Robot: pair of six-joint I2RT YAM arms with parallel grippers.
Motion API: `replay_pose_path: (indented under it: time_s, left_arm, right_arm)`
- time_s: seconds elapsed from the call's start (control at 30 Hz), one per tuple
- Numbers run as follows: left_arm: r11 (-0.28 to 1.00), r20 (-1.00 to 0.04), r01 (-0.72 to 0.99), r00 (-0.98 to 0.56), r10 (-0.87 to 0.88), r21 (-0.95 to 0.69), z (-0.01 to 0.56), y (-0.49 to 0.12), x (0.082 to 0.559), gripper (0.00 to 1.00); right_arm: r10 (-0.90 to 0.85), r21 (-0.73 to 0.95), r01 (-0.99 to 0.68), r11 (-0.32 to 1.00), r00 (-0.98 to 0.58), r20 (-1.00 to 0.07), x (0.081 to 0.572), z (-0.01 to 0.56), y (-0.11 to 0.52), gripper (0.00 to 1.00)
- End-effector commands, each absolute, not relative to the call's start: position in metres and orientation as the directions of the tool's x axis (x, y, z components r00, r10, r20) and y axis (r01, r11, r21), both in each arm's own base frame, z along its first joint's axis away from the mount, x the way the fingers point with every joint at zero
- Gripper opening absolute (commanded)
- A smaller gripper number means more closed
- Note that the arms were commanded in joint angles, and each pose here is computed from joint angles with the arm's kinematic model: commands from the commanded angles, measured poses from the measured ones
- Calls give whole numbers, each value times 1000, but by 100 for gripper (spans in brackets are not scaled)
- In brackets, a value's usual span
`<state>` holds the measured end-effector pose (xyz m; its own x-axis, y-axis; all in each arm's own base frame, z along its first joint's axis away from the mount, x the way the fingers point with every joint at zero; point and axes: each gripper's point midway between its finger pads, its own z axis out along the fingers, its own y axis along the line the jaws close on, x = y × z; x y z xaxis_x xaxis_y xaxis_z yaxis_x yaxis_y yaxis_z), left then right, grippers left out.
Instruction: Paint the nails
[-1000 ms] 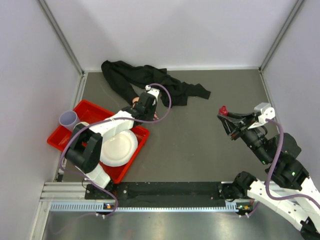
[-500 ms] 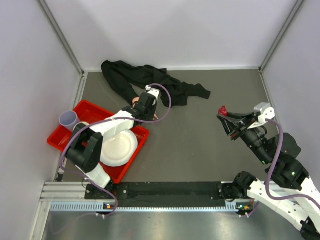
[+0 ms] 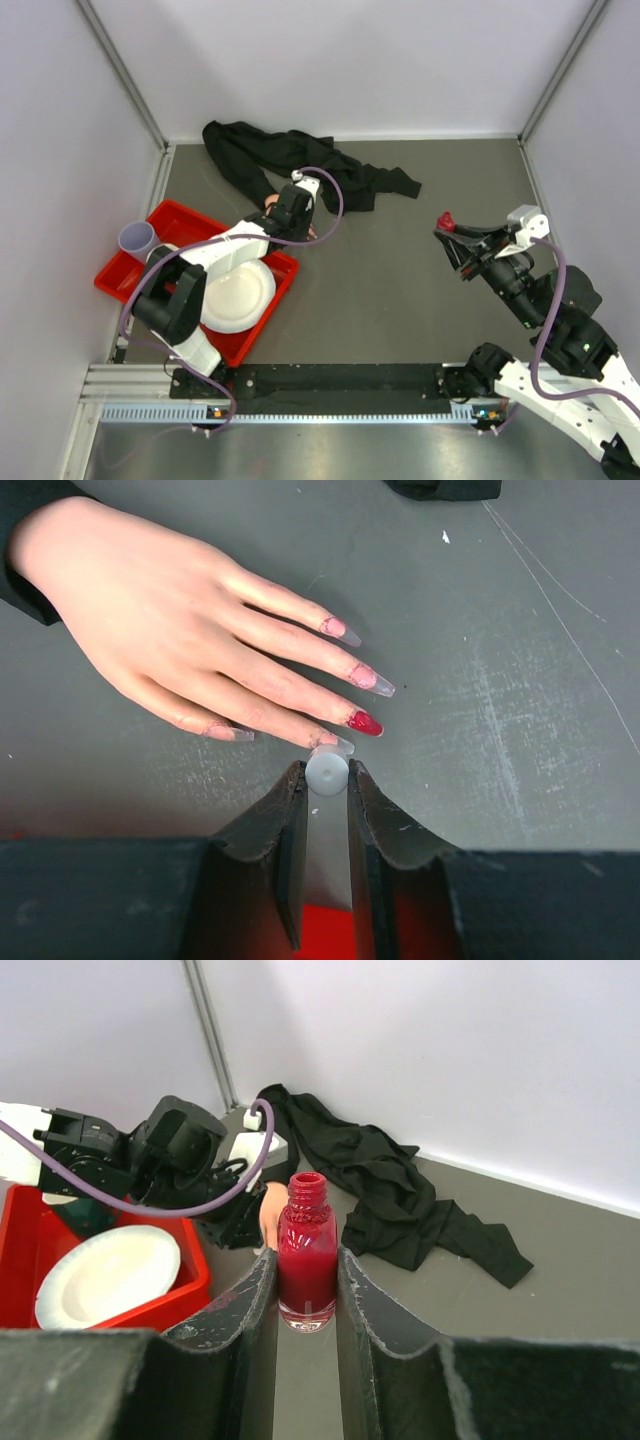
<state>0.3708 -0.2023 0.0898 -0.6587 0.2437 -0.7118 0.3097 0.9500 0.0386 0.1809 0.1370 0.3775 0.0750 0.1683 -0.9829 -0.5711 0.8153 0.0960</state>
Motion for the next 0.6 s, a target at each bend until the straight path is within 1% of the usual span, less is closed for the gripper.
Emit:
replay_pose_path:
  time_s: [0.0, 0.57]
  left_arm:
    - [950, -769, 310, -600, 219, 28, 114, -212, 388, 0]
    - [952, -774, 304, -591, 226, 45, 112, -212, 395, 0]
  right_arm:
    - [176, 97, -574, 813, 83, -981, 183, 382, 139, 0]
    - [171, 95, -581, 809, 77, -982, 183, 380, 142, 0]
